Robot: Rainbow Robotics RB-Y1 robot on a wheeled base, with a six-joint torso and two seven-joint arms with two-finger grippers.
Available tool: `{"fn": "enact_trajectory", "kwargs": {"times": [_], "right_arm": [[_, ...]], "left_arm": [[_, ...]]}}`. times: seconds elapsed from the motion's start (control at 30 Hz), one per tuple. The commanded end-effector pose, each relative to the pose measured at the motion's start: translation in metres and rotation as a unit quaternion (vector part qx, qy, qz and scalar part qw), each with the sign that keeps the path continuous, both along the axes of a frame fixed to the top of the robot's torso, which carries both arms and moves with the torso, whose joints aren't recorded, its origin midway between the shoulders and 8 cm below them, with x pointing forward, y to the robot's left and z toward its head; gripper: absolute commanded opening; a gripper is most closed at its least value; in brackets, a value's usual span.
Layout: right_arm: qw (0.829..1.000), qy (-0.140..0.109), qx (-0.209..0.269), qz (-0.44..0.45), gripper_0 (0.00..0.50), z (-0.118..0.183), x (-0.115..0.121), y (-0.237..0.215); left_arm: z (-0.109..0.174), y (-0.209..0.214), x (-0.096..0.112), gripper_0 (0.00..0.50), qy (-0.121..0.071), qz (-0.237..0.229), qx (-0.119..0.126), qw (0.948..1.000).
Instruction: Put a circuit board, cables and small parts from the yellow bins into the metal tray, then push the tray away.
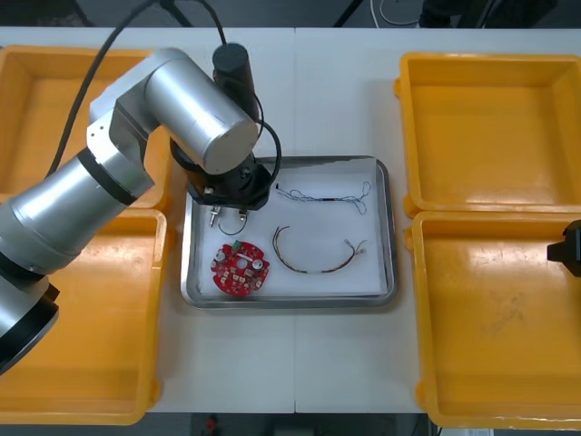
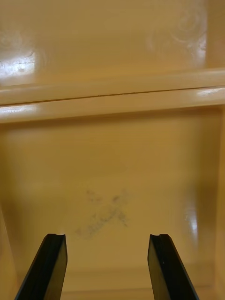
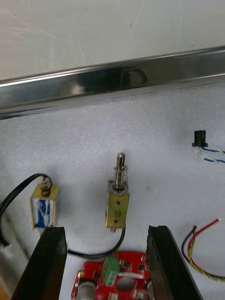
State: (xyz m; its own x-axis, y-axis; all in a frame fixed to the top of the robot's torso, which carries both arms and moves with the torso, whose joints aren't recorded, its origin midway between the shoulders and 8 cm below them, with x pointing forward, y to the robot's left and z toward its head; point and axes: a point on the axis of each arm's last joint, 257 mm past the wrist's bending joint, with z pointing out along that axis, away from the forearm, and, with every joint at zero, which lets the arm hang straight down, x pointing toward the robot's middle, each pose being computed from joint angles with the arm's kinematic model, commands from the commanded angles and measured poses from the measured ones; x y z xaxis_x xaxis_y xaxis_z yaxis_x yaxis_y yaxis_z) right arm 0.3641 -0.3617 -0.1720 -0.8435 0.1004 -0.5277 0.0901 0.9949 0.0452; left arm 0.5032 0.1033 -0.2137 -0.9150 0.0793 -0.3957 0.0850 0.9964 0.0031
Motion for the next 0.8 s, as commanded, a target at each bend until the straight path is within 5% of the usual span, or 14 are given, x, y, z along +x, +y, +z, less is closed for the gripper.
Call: {"fn": "enact_trajectory", "kwargs": {"times": [0.03,0.23,0.43,0.8], "right_arm": [[1.0,-0.003,0.014,-0.019,0.5,0.0,-0.007,0.002],[1.0,-0.005,0.016,-0.026,0.5,0.001,-0.007,0.0],[1.0,-0.003,0.015,-0.027,0.5,0.001,-0.008,-0.001],[1.0,-0.001,0.011,-0.027,0.5,0.0,-0.01,-0.003]], "left_arm": [[0.067,-0.011,0.004,0.5,-0.039,-0.028,-0.019,0.9987],[0.099,0.031,-0.004,0.5,-0.029,-0.04,0.001,0.9987],[0.119,0.067,0.001,0.5,-0.051,-0.065,-0.012,0.9965],[0.109,0.163,-0.022,0.5,-0.062,-0.081,0.038,0.9941]]}}
